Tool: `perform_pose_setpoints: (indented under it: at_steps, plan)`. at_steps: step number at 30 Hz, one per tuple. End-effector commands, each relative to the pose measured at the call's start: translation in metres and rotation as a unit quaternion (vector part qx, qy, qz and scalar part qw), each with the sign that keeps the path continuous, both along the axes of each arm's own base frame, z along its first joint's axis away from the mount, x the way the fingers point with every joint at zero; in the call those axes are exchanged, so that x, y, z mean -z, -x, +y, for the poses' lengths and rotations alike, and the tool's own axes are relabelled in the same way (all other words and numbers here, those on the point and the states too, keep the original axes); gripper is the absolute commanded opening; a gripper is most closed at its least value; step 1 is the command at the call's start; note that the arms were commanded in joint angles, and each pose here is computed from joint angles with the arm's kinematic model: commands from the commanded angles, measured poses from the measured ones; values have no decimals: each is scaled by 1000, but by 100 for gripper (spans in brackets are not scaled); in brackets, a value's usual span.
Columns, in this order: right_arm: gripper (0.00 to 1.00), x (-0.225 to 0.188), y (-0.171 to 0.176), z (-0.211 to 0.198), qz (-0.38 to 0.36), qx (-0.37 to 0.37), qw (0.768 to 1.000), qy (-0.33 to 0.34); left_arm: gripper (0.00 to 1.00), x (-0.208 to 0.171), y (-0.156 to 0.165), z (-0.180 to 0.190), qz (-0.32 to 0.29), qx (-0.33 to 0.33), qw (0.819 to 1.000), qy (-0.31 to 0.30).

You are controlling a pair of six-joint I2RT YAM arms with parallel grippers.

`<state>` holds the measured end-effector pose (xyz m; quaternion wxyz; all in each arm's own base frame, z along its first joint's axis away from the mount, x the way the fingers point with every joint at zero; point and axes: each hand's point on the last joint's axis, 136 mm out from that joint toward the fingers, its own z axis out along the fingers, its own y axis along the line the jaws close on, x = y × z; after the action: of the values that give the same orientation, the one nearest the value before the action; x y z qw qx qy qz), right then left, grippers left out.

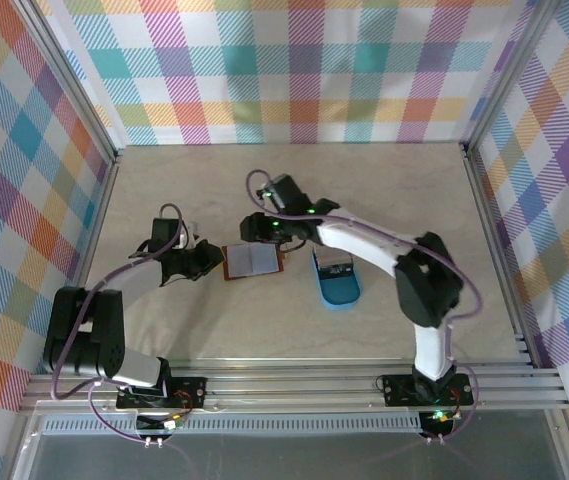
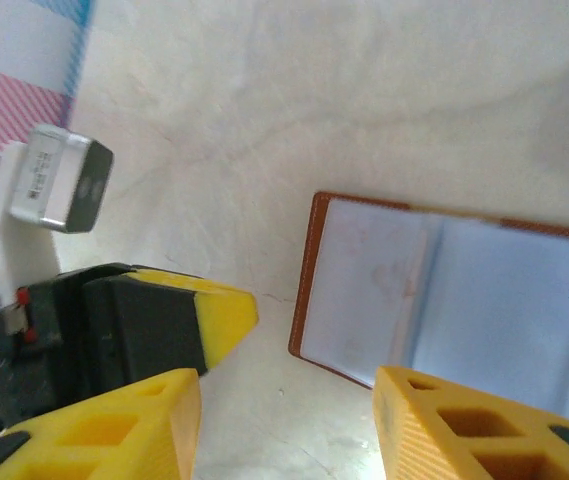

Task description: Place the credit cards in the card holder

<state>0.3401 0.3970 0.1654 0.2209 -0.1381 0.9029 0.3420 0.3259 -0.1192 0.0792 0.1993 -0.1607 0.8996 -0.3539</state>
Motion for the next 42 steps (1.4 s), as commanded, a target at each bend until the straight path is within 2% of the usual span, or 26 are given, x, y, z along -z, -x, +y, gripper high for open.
perform_pose_setpoints:
  at_steps: [1, 4, 6, 8, 12, 17, 20, 23, 25, 29, 31, 36, 40, 42]
  plan:
    - [51, -38, -14, -42, -149, -19, 988, 20, 15, -31, 2, -8, -58, 21, 998, -3]
    - [54, -51, 1, -75, -270, -77, 956, 89, 15, -57, 5, -20, -114, 43, 993, -9]
    - [57, -52, 7, -99, -318, -92, 935, 130, 17, -74, 7, -32, -154, 58, 986, -2]
    - [59, -51, 11, -124, -329, -103, 926, 153, 19, -88, 8, -43, -195, 76, 978, 5]
    - [62, -47, 21, -165, -338, -108, 920, 166, 27, -110, 20, -72, -282, 133, 950, 0]
    - [61, -38, 23, -201, -324, -102, 920, 193, 34, -115, 39, -110, -314, 220, 924, -11]
    - [64, -32, 26, -207, -367, -133, 894, 222, 44, -115, 47, -129, -324, 267, 907, -16]
    - [70, -20, 42, -200, -423, -220, 848, 232, 53, -117, 55, -148, -339, 319, 885, -13]
    - [74, -15, 50, -197, -444, -254, 828, 230, 59, -124, 59, -157, -359, 343, 868, -14]
    - [75, -6, 57, -198, -445, -303, 805, 249, 78, -148, 62, -165, -418, 362, 834, -7]
    - [76, -3, 54, -201, -441, -315, 797, 268, 84, -154, 62, -165, -432, 378, 818, -24]
    - [77, 4, 45, -209, -417, -358, 773, 318, 85, -147, 62, -170, -426, 438, 790, -60]
    - [77, 24, 44, -227, -388, -427, 728, 372, 85, -133, 58, -172, -424, 453, 781, -71]
    - [77, 34, 41, -235, -375, -448, 715, 385, 85, -123, 57, -171, -415, 456, 783, -79]
